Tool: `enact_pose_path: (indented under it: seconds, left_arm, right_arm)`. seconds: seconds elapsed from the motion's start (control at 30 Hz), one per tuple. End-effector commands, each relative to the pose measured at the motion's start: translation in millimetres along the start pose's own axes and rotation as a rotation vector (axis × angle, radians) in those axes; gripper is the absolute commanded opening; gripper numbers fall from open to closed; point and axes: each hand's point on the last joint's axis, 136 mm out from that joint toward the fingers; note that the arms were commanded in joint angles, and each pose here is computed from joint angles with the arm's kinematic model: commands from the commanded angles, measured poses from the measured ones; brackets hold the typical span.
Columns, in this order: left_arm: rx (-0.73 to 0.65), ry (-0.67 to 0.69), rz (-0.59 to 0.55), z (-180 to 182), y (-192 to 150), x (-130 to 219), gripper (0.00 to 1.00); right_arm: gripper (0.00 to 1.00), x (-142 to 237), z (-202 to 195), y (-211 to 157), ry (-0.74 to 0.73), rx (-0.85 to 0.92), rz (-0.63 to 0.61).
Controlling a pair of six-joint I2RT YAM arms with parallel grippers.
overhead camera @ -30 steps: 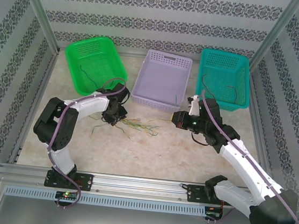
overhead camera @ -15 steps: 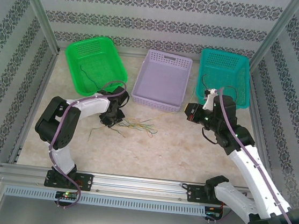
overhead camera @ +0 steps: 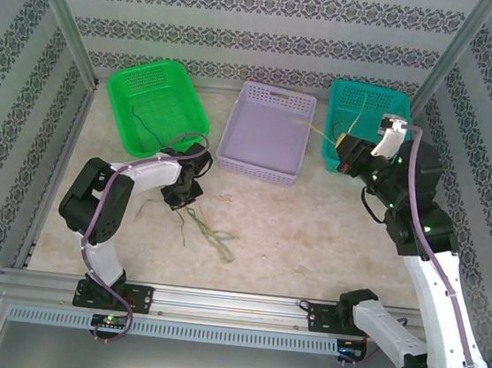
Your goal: Untangle the cables
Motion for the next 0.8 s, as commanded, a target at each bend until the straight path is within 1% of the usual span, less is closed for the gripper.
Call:
enact_pose_path:
  seconds: [0.0, 0.03, 0.1, 0.2, 0.27, 0.37, 0.53, 0.77]
  left_arm:
    - [-0.026, 0.055, 0.013, 8.8, 1.1, -2.7, 0.13]
    - [-0.028, 0.043, 0.01, 5.5, 2.4, -0.9, 0.15]
    - [-0.025, 0.013, 0.0, -1.3, 6.4, 5.3, 0.24]
    - [-0.013, -0.045, -0.03, -14.0, 15.3, 25.3, 0.41]
    - [-0.005, -0.094, -0.058, -24.7, 23.1, 44.8, 0.52]
    - [0.003, -0.164, -0.105, -38.8, 33.8, 79.0, 0.66]
    - [0.05, -0.255, -0.169, -46.6, 43.5, 128.2, 0.74]
    - [0.126, -0.364, -0.228, -46.7, 47.5, 175.9, 0.75]
  right_arm:
    - [0.0, 10.5, 17.8, 19.2, 0.04, 0.07, -0.052]
    - [0.0, 11.5, 22.7, 21.6, 0.052, 0.085, -0.049]
    - [0.0, 12.3, 28.4, 24.8, 0.066, 0.098, -0.05]
    - [0.0, 7.7, 25.3, 26.3, 0.056, 0.09, -0.059]
    - [0.0, 1.4, 22.7, 28.2, 0.052, 0.059, -0.069]
    - [0.0, -12.6, 18.8, 27.6, 0.066, -0.011, -0.077]
    - [0.0, -41.4, 9.6, 17.2, 0.078, -0.093, -0.046]
    - [0.0, -85.6, -21.1, 15.7, 0.007, -0.167, -0.089]
Point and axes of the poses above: each hand's point on the last joint's axis, 136 mm out from that joint toward the fingers, its own x axis back along the fingers, its own z axis along the line the jaws close on, y = z × x, and after that the axes turned 13 degrees about -x, right-handed
